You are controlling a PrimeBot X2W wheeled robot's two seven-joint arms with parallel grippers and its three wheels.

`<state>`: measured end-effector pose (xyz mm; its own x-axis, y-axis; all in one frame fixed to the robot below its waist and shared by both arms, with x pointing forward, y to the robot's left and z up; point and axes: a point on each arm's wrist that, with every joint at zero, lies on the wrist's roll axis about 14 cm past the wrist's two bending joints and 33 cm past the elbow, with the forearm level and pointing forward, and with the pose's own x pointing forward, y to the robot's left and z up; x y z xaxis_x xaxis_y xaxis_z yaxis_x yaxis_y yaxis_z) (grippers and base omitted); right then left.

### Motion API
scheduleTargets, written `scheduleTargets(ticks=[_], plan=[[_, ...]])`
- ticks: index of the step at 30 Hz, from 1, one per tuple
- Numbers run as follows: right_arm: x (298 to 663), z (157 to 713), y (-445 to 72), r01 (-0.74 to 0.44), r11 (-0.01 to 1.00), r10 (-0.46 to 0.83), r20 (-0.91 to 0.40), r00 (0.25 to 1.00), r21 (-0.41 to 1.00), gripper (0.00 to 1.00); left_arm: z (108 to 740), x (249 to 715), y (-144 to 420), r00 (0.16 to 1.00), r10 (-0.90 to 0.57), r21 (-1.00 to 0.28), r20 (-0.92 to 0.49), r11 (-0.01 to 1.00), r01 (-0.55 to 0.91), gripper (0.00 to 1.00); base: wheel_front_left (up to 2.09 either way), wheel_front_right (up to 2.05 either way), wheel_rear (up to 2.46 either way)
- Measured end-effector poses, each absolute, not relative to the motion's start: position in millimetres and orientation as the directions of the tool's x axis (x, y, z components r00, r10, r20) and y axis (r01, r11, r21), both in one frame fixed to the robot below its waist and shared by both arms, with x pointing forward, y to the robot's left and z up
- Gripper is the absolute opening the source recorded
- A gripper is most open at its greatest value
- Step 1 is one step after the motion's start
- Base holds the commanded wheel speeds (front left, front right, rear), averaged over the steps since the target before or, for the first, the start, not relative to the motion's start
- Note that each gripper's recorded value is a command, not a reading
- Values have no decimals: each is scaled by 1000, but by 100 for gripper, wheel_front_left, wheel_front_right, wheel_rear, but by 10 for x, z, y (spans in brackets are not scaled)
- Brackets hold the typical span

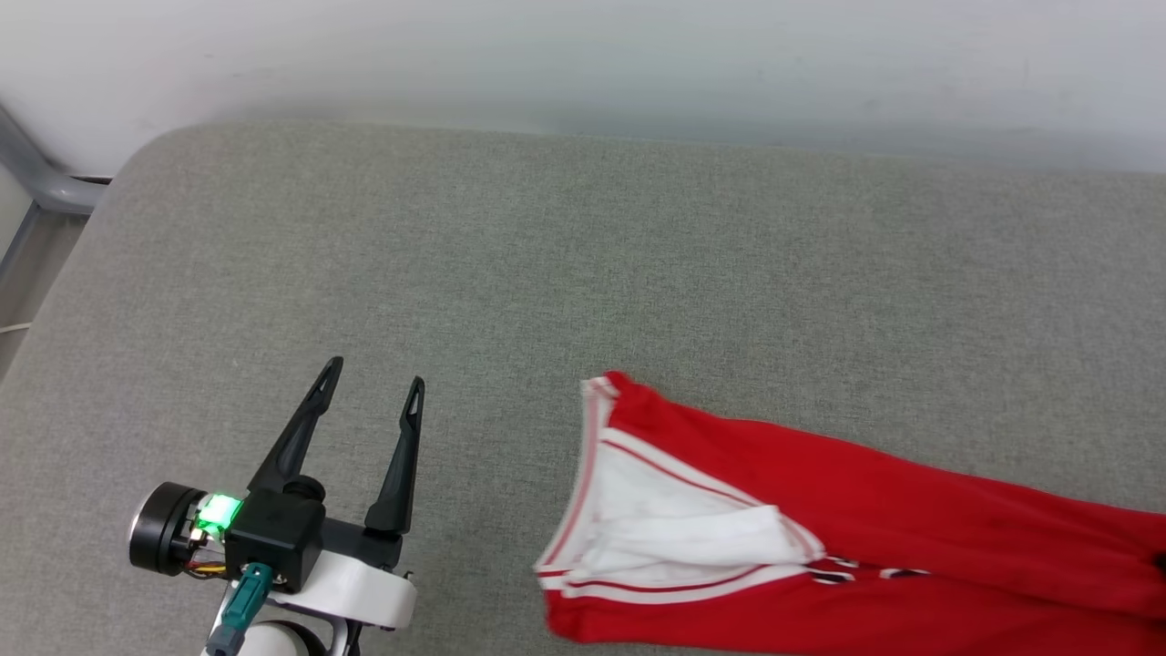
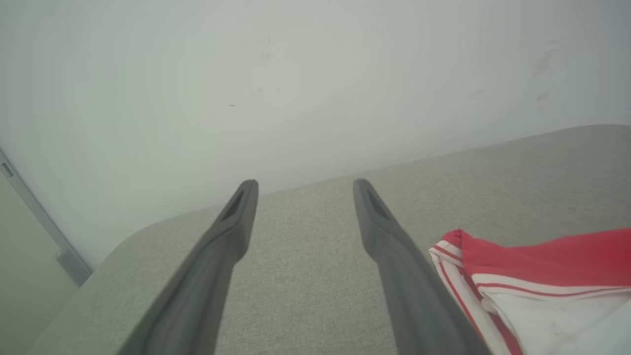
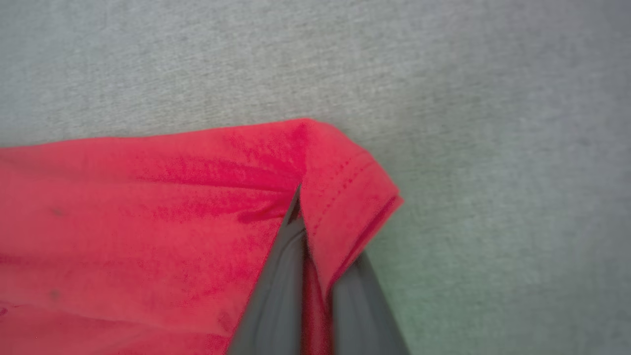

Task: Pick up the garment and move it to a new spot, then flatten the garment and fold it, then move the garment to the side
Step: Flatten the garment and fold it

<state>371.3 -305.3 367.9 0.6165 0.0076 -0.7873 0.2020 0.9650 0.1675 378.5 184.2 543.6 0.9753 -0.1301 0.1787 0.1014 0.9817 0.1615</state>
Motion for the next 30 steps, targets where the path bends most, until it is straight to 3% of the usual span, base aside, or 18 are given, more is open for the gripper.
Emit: scheduleTargets(ticks=[5, 9, 20, 30], plan=[[3680, 3823, -3442, 265, 959, -91, -771, 631, 104, 0, 5460, 3758, 1824, 973, -136, 161, 185, 981, 106, 100, 0, 0, 0], [3698, 3896, -3388, 246, 963, -75, -763, 642, 112, 0, 5486, 3722, 1813, 972, -137, 154, 193, 982, 107, 100, 0, 0, 0], [3568, 4149, -2751, 45, 986, 89, -744, 662, 159, 0, 5559, 3531, 1805, 969, -115, 115, 220, 989, 91, 100, 0, 0, 0], [3301, 4400, -1820, -149, 933, 350, -725, 593, 329, 0, 5535, 3365, 1845, 972, -81, 81, 219, 995, 65, 100, 0, 0, 0]])
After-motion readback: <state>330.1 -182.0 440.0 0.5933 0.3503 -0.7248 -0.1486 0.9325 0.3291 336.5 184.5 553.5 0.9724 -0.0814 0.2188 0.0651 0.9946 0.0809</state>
